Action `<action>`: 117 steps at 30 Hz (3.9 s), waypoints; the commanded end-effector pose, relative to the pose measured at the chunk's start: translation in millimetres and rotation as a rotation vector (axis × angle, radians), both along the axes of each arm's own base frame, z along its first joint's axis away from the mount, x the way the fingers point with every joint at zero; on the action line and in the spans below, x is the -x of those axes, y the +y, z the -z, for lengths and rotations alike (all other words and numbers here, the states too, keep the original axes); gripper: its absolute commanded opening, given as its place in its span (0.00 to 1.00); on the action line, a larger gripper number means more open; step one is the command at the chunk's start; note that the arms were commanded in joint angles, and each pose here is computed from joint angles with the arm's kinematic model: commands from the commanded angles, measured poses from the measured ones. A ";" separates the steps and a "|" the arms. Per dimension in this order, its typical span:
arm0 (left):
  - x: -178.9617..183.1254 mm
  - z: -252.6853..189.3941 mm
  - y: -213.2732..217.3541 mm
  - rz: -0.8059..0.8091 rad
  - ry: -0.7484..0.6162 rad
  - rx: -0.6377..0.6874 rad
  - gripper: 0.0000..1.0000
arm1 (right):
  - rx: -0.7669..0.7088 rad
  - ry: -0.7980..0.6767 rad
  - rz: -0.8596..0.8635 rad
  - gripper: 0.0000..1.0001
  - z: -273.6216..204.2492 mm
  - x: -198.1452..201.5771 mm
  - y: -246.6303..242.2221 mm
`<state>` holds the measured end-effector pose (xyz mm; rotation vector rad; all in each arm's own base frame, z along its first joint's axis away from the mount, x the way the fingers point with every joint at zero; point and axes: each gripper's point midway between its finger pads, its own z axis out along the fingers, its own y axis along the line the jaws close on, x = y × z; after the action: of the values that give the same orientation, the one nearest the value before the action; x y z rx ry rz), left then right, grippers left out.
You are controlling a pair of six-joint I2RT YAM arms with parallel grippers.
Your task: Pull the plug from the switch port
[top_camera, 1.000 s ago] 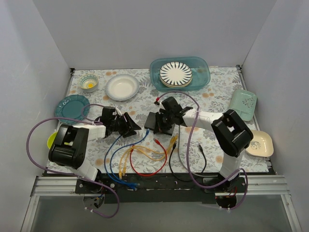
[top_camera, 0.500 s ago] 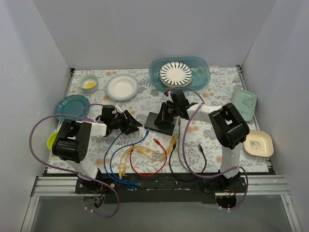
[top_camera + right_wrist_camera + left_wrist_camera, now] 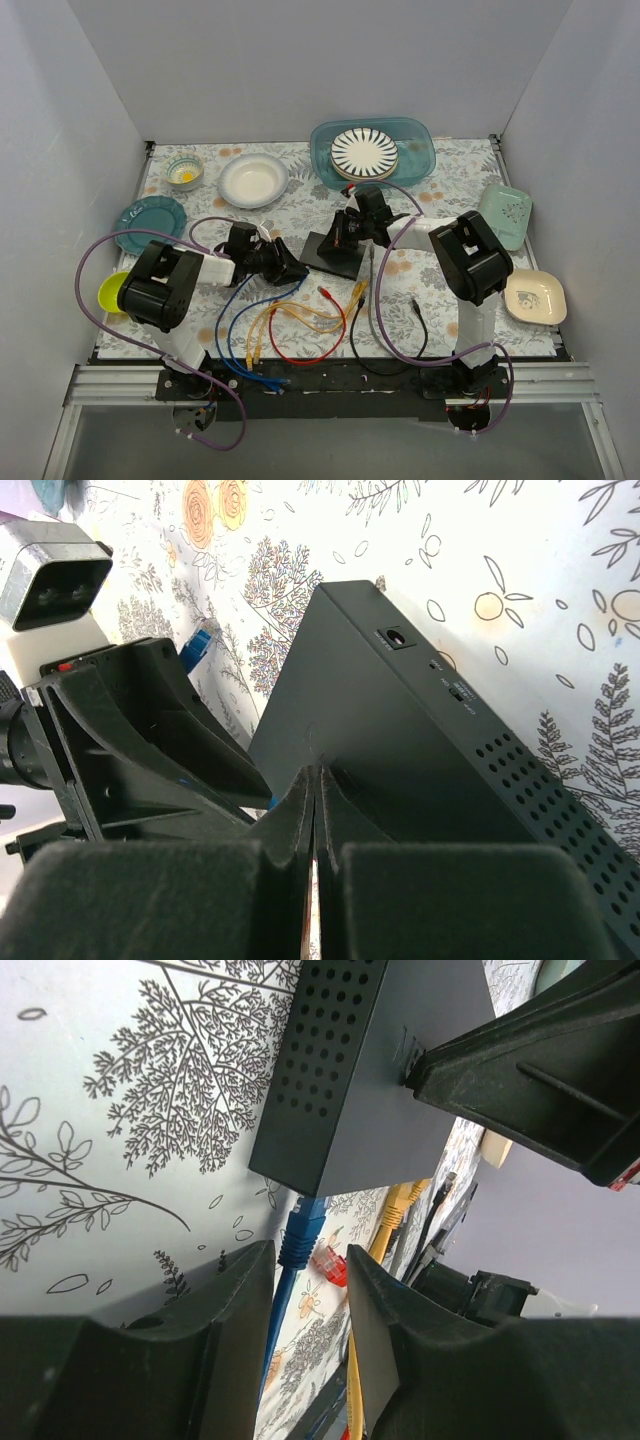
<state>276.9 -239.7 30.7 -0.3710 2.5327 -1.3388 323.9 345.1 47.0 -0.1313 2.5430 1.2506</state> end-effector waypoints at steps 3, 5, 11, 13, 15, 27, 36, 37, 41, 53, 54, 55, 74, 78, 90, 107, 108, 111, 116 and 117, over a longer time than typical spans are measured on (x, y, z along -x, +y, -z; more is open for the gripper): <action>-7.8 15.2 5.9 -0.079 0.033 -0.047 0.34 | 0.089 0.069 0.009 0.01 35.2 14.4 -14.9; -11.0 17.7 6.2 -0.109 0.053 -0.045 0.34 | 0.088 0.070 0.002 0.01 35.1 15.7 -14.3; -18.8 20.5 6.5 -0.164 0.079 -0.043 0.34 | 0.083 0.071 -0.003 0.01 33.6 16.7 -15.1; -20.4 23.7 6.8 -0.174 0.093 -0.050 0.33 | 0.082 0.072 -0.002 0.01 34.0 16.8 -15.7; -22.6 26.2 8.2 -0.194 0.104 -0.058 0.32 | 0.079 0.072 -0.004 0.01 34.5 17.6 -15.7; -25.4 39.3 8.7 -0.194 0.138 -0.089 0.20 | 0.074 0.090 -0.008 0.01 40.1 24.9 -18.1; -21.0 39.1 8.1 -0.160 0.120 -0.089 0.00 | 0.078 0.099 -0.006 0.01 43.0 26.5 -19.0; -20.9 38.3 7.7 -0.156 0.113 -0.085 0.00 | 0.078 0.099 -0.006 0.01 43.0 26.5 -19.0; -17.5 36.2 7.4 -0.135 0.099 -0.081 0.00 | 0.081 0.109 -0.002 0.01 45.9 26.2 -19.5; 28.2 40.5 9.6 -0.021 0.154 -0.051 0.00 | 0.075 0.134 0.015 0.01 51.6 21.3 -22.5; 33.5 40.9 11.3 -0.017 0.163 -0.055 0.00 | 0.075 0.134 0.015 0.01 51.8 21.0 -22.4; 34.0 39.3 11.5 -0.015 0.159 -0.055 0.00 | 0.076 0.135 0.017 0.01 52.4 20.6 -22.9; -17.8 -20.8 125.1 -0.422 0.000 -0.660 0.00 | 0.332 0.004 0.097 0.01 32.9 14.3 -70.5; -10.9 -16.3 133.3 -0.447 0.030 -0.692 0.24 | 0.344 -0.096 0.119 0.13 4.4 9.4 -77.4; -27.7 -100.7 132.1 -0.612 -0.207 -0.535 0.56 | 0.412 -0.382 0.186 0.26 -92.8 34.1 -120.0; 61.6 -114.7 -193.4 0.164 -0.410 -0.076 0.48 | 0.357 -0.447 0.452 0.25 -157.4 58.4 -171.6; 68.5 -109.3 -195.9 0.177 -0.415 -0.062 0.48 | 0.333 -0.465 0.466 0.25 -168.4 57.9 -171.3; 62.7 -101.1 -212.6 0.183 -0.415 -0.079 0.47 | 0.292 -0.497 0.482 0.25 -190.6 61.4 -172.8; 78.2 -14.6 -204.0 0.245 -0.225 -0.327 0.43 | 0.302 -0.518 0.504 0.24 -196.1 66.1 -182.9; 80.5 -5.9 -198.5 0.237 -0.205 -0.368 0.43 | 0.312 -0.517 0.506 0.24 -195.0 67.6 -185.3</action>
<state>210.4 -451.6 70.4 0.1495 2.4816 -1.0721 256.6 170.9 228.3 0.0668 2.1410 0.5695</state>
